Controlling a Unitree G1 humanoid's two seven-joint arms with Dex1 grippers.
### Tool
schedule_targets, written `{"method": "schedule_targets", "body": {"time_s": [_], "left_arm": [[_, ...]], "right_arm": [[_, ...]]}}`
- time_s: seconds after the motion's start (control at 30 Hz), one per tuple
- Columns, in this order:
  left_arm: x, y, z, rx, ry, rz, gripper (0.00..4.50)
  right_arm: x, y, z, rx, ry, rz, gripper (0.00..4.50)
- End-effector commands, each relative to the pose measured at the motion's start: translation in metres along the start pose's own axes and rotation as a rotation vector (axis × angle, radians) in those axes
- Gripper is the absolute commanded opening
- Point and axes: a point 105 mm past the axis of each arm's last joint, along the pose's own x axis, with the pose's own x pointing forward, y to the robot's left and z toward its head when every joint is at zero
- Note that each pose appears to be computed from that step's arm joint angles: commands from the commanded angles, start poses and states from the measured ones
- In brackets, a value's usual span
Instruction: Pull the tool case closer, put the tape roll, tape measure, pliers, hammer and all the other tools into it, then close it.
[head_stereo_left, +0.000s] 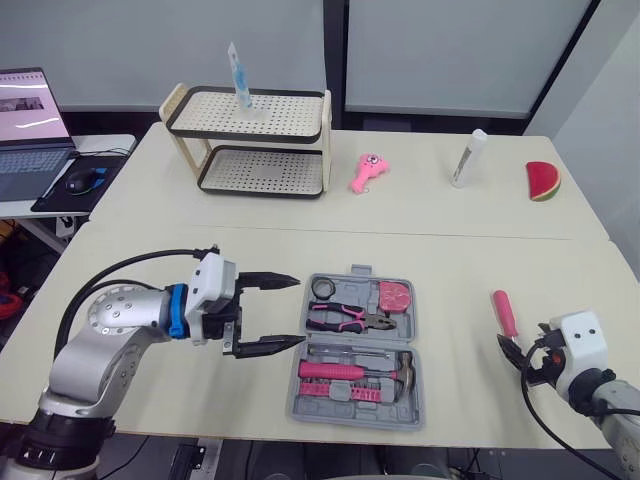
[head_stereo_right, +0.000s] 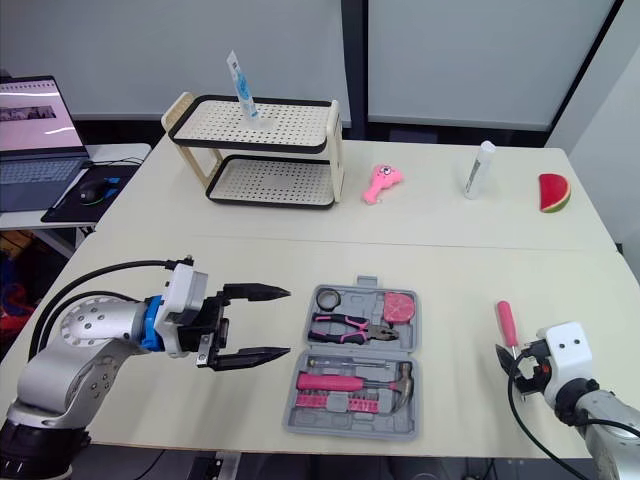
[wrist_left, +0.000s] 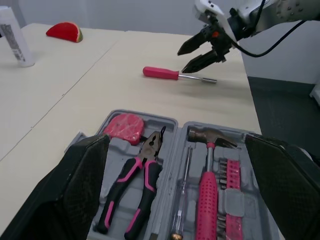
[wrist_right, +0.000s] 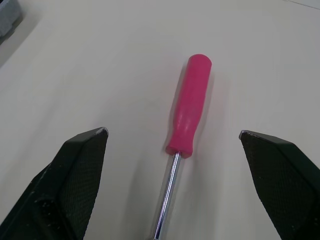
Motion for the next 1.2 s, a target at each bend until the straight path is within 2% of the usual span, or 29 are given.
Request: {"method": "schedule_targets", "body": {"time_s": [0.03,0.27,0.37,0.5,0.9,1.03,1.2], "left_arm": [[0.012,-0.006,0.012,0.044,-0.027,-0.077,4.46],[0.024,-0.004,0.015,0.061,-0.031,-0.121,4.46],[0.027,-0.004,0.015,0.063,-0.033,-0.124,4.50],[0.029,-0.002,0.016,0.069,-0.037,-0.122,4.50],[0.019,0.003,0.006,0.067,0.002,-0.065,4.50],[0.011,0.003,0.003,0.079,0.020,-0.031,4.50],[-0.006,-0.005,-0.007,0.064,0.084,-0.036,4.50]], "right_arm": [[0.006,-0.005,-0.001,0.013,0.005,-0.043,4.50],[0.026,-0.005,-0.014,0.066,0.028,-0.086,4.50],[0.029,-0.007,-0.019,0.087,0.033,-0.107,3.93],[0.031,-0.005,-0.024,0.087,0.023,-0.101,2.64],[0.029,-0.006,-0.020,0.084,-0.011,-0.108,0.73],[0.027,-0.005,-0.001,0.037,-0.066,-0.082,0.71],[0.017,0.018,0.041,-0.178,-0.134,0.085,0.71]]}}
